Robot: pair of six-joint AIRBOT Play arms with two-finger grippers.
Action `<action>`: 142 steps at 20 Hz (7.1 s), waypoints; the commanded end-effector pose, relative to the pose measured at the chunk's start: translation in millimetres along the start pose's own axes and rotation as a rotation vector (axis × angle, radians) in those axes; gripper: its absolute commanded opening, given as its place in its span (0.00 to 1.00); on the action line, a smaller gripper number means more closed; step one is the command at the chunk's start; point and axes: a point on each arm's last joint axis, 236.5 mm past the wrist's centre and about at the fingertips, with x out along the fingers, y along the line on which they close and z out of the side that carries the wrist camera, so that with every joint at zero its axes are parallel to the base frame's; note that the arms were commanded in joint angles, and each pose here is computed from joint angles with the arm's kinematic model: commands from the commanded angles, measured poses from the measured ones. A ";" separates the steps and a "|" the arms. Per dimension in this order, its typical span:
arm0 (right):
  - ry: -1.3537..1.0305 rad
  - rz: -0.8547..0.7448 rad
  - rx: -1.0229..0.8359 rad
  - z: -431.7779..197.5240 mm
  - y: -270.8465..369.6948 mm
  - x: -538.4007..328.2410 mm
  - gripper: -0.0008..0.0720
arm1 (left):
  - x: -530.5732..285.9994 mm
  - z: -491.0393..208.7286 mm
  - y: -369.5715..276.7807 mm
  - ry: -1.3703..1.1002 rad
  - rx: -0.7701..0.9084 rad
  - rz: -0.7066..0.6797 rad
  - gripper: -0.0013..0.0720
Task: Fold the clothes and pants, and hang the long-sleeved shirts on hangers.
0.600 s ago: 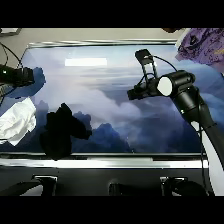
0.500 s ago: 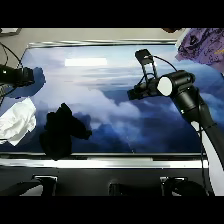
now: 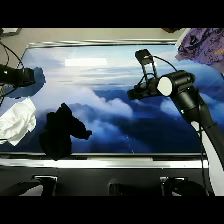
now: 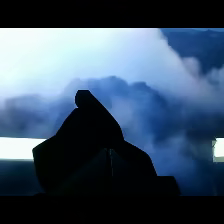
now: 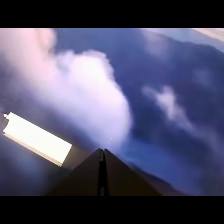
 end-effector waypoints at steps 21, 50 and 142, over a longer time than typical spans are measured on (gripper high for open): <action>0.018 0.012 0.007 -4.3 3.0 -0.1 0.05 | 18.8 -26.0 19.0 0.134 -0.014 0.069 1.00; 0.092 -0.523 0.018 -49.0 -112.4 -137.9 0.13 | 109.7 -65.1 -275.7 -0.030 -0.025 -0.609 0.03; -0.159 0.024 0.301 11.7 -64.5 -56.4 0.05 | 103.9 143.9 -37.3 -0.344 -0.010 -0.085 0.03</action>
